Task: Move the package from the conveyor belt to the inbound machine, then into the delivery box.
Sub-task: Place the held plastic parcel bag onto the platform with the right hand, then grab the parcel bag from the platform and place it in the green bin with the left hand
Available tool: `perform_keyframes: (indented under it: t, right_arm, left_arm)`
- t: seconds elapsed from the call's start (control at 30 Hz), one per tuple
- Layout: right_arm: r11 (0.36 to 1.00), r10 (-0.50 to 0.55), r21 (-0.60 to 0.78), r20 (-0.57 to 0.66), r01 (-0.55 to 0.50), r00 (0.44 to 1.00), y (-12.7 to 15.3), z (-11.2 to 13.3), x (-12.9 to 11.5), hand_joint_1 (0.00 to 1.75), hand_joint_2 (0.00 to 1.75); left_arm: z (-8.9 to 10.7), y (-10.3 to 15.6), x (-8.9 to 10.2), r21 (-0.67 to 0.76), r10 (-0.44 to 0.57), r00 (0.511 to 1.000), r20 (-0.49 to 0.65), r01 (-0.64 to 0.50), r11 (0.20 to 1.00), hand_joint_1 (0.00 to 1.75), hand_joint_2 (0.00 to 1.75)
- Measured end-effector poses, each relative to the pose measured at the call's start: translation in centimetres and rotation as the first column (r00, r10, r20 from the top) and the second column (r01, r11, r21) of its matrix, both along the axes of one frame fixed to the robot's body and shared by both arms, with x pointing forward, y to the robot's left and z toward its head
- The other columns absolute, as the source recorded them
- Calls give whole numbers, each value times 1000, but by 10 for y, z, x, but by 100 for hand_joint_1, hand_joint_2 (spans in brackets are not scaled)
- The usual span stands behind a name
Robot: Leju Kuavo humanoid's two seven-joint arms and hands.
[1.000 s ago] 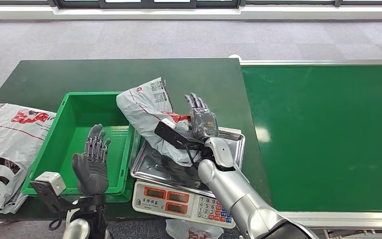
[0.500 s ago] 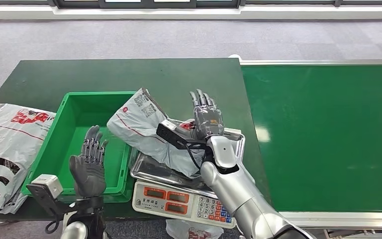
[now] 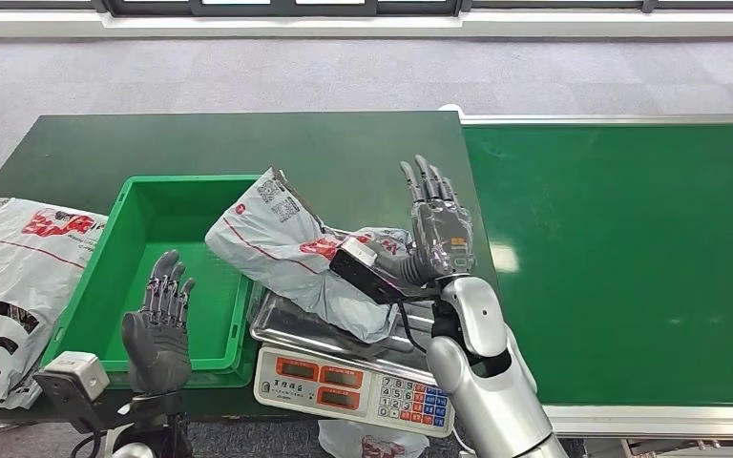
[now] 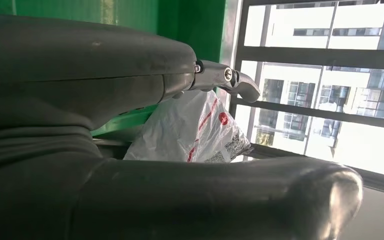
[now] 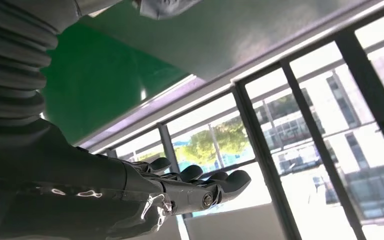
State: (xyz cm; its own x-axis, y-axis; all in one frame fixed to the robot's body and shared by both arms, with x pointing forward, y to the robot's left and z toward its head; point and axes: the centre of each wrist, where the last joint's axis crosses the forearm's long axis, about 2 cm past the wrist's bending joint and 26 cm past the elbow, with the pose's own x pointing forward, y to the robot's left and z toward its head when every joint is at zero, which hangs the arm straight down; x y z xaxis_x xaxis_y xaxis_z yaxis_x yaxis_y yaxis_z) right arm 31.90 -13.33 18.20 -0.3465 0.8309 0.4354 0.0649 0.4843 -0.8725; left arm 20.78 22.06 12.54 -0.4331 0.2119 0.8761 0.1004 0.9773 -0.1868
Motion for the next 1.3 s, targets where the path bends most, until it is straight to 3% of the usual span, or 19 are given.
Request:
perform_keyframes:
  t: [0.13,0.27,0.47,0.6,0.73,1.03,1.07,1.17,1.2,1.3]
  right_arm:
    - [998,-53,43,104,49,993,-10,9,-13,0,175]
    - [988,-77,148,297,34,952,-20,22,-31,0,175]
    - [962,-19,247,479,-114,877,-21,38,-39,0,175]
    - [959,-8,250,502,-136,865,-20,40,-41,0,175]
    - [957,-6,252,513,-145,858,-22,41,-42,0,175]
    - [929,40,282,569,-240,822,-18,41,-46,0,175]
    - [926,44,284,571,-247,820,-18,41,-46,0,175]
    - [919,57,288,579,-269,813,-17,41,-46,0,175]
    - [916,62,289,582,-277,811,-17,41,-46,0,175]
    - [906,72,300,588,-300,806,-16,42,-45,0,175]
  left_arm:
    - [3,3,-1,175,60,998,-36,-53,983,0,0]
    - [15,-3,10,528,209,977,39,-197,826,0,0]
    - [15,-24,84,743,83,994,72,-109,661,0,0]
    - [8,-27,112,801,30,997,64,-69,595,0,0]
    - [3,-25,122,830,16,999,45,-47,555,0,175]
    - [9,-49,171,961,-69,996,62,-41,274,0,175]
    - [8,-53,174,969,-81,995,49,-28,245,15,175]
    - [2,-60,178,989,-122,992,-14,31,142,146,175]
    - [-2,-61,178,993,-135,990,-39,54,108,175,175]
    - [-10,-60,178,994,-158,983,-94,101,35,175,175]
